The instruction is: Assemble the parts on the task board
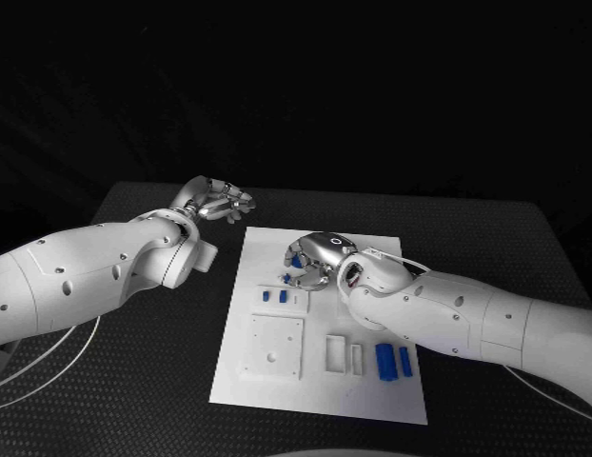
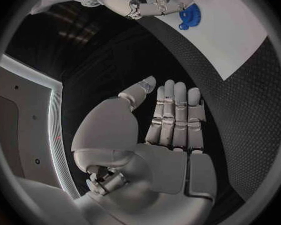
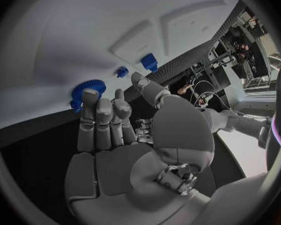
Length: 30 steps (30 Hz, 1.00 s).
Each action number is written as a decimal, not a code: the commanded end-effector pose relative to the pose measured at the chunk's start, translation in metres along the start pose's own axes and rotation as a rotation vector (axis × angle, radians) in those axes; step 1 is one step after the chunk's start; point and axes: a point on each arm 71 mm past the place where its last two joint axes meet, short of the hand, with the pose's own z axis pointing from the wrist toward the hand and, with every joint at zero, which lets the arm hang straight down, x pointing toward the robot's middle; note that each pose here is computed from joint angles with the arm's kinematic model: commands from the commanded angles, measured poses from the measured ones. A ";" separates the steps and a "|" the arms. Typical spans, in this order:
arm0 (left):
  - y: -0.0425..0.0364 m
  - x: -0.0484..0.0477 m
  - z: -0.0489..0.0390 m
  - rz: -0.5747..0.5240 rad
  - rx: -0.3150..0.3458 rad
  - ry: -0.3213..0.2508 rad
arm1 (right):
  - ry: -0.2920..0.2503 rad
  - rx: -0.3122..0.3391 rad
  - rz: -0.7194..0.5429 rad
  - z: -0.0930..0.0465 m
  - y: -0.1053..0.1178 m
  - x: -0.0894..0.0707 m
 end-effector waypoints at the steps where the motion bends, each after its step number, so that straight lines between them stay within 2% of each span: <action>1: -0.0023 0.0000 0.0003 0.001 0.006 0.002 | 0.033 0.050 0.023 0.000 -0.002 0.003; 12: -0.0027 0.0010 -0.0002 0.000 0.006 0.006 | 0.062 0.139 -0.023 0.002 -0.002 0.006; 30: -0.0031 0.0020 -0.0003 -0.001 0.005 0.009 | 0.090 0.170 -0.047 0.006 0.002 0.010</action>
